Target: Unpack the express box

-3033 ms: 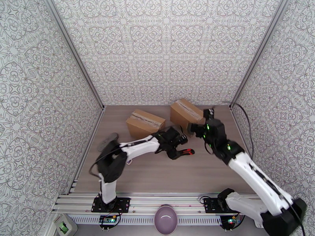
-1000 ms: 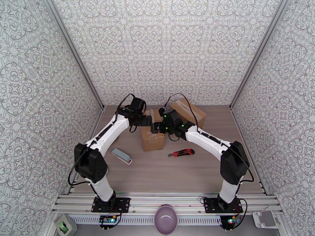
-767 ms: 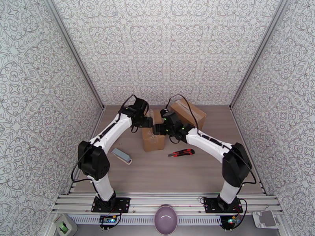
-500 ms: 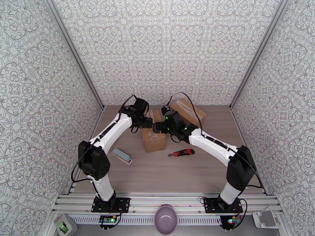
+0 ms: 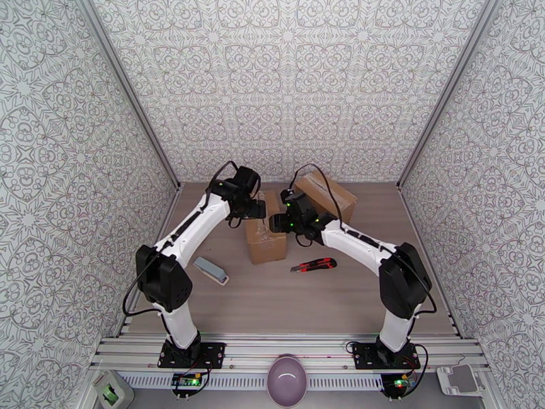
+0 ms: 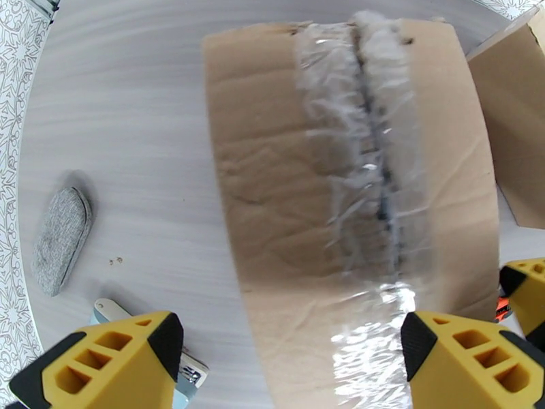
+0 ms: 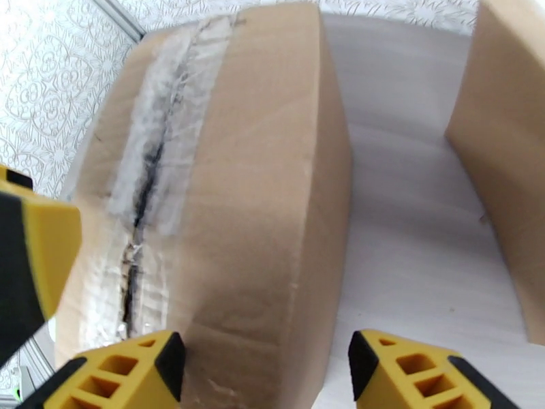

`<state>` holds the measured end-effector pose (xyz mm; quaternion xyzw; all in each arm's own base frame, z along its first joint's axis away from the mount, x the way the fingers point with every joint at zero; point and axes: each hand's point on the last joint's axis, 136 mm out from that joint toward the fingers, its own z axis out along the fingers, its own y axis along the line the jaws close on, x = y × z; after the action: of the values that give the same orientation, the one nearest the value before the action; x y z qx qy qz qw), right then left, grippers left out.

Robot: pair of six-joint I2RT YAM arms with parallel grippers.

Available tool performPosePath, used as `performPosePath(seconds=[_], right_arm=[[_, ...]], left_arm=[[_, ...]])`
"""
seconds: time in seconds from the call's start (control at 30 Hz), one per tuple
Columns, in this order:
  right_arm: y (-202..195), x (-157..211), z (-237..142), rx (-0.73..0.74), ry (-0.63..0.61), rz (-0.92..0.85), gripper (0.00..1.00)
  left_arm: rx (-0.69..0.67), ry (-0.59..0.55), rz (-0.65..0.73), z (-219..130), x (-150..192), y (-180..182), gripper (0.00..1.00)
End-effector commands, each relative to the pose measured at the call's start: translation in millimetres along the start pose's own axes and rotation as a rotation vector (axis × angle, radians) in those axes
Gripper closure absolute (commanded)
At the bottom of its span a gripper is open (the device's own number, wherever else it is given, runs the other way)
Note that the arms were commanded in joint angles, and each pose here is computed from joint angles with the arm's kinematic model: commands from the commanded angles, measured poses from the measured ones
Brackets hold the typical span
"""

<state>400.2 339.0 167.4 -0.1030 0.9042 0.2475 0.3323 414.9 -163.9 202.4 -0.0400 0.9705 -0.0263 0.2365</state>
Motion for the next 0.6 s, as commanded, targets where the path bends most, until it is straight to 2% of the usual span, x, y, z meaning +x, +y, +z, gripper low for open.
performPosePath(seconds=[0.0, 0.33, 0.57], right_arm=[[0, 17, 14, -0.023, 0.059, 0.021, 0.34], [3, 22, 16, -0.02, 0.07, 0.032, 0.36], [17, 17, 11, -0.007, 0.048, -0.023, 0.36]], left_arm=[[-0.057, 0.043, -0.019, 12, 6, 3, 0.1], [-0.137, 0.09, -0.012, 35, 15, 11, 0.09], [-0.193, 0.108, 0.018, 43, 15, 16, 0.07]])
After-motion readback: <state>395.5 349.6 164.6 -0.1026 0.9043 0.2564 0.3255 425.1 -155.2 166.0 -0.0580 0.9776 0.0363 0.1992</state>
